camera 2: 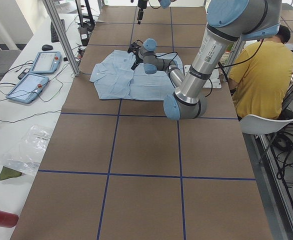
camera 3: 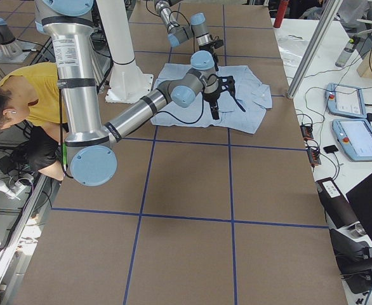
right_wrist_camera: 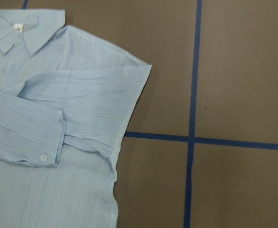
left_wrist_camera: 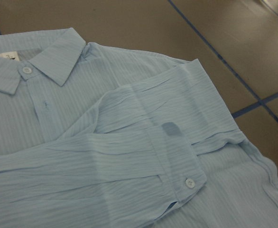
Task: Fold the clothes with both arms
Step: 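Release the sleeve and move both grippers to the hem nearest the robot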
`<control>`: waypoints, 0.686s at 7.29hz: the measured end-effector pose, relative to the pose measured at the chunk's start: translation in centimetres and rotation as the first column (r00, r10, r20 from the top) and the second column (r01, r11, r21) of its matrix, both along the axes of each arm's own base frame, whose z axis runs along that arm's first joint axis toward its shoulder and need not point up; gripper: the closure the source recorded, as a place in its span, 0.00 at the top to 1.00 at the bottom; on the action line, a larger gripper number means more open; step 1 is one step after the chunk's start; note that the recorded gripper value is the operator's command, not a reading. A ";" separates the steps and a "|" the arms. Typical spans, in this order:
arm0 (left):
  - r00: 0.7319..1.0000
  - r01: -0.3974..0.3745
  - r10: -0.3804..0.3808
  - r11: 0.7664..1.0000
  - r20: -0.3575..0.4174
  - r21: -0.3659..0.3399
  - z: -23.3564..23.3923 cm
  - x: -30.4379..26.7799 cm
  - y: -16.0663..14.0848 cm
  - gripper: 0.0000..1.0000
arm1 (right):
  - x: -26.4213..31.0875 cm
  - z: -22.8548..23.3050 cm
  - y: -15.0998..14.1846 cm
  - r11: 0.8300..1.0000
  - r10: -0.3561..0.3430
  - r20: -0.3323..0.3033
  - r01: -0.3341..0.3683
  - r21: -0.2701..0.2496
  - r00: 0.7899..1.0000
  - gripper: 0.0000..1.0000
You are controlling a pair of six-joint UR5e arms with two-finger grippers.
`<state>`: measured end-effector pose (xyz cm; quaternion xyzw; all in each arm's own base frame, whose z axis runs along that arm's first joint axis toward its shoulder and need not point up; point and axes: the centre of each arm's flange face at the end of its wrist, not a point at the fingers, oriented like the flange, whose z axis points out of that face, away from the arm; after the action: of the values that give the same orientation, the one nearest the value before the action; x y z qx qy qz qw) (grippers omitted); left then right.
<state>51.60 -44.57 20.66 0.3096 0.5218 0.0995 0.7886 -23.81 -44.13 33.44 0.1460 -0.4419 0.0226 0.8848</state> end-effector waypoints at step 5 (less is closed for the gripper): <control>1.000 -0.028 0.029 0.956 0.000 -0.290 10.6 -8.5 14.8 1.00 | -11.3 3.0 16.3 0.994 0.076 -0.102 -0.084 -0.075 0.992 1.00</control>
<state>43.06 -29.82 31.26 0.1827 0.5333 0.0338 0.8252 -35.10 -27.85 36.44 0.1294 -0.3901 0.0683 0.9091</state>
